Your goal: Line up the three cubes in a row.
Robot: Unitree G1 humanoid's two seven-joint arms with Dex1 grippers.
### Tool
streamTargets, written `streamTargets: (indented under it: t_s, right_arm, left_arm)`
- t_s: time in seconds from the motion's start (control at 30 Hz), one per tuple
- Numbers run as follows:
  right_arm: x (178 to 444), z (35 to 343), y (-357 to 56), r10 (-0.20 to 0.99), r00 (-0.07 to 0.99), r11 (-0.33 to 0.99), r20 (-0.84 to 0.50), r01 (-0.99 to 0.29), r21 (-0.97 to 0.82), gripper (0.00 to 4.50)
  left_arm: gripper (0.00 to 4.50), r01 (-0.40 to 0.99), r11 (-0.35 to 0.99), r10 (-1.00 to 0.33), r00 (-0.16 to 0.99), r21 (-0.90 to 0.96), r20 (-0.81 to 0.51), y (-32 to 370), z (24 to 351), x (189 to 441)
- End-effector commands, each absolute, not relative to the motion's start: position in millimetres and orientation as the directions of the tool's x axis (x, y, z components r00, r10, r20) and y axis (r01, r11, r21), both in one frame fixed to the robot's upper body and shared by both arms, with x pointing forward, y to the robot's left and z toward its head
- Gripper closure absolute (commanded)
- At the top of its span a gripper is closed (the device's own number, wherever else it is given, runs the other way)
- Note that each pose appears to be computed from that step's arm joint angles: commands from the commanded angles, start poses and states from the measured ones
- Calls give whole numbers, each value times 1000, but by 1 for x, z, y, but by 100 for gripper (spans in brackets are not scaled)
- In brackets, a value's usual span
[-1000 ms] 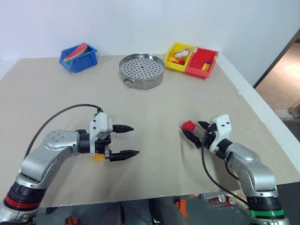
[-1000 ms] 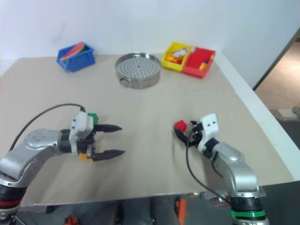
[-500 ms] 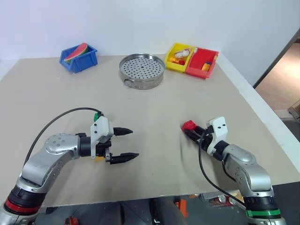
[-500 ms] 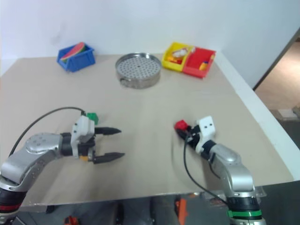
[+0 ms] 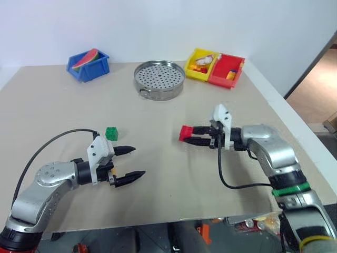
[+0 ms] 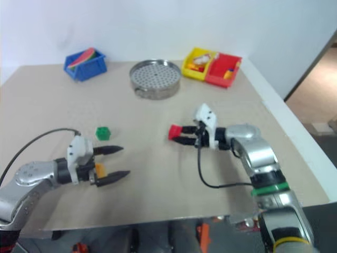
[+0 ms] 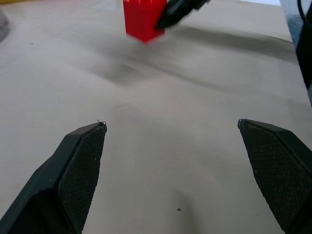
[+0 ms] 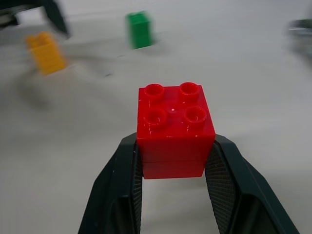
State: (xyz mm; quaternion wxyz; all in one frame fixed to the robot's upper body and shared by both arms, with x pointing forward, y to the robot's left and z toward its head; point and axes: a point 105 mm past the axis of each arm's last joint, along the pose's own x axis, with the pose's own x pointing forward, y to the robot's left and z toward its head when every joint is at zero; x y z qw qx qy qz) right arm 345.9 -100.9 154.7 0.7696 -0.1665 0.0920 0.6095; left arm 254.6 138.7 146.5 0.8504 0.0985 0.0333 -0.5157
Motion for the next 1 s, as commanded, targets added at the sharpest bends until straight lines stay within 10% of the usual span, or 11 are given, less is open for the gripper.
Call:
streamTargets:
  t_s: [0.03,0.67,0.87,1.0]
  right_arm:
    - [349,150,-95,911,147,94,-386,-984,-154,328]
    - [363,121,-94,894,105,27,-436,-983,-182,328]
    - [363,127,-98,901,92,25,-424,-987,-161,70]
    - [362,143,-96,915,100,18,-390,-978,-208,6]
  left_arm:
    - [0,838,500,-839,531,218,-118,148,161,257]
    - [0,806,543,-806,579,236,-121,150,160,254]
    - [0,787,576,-785,608,223,-117,154,159,259]
    - [0,709,672,-711,698,215,-79,167,166,270]
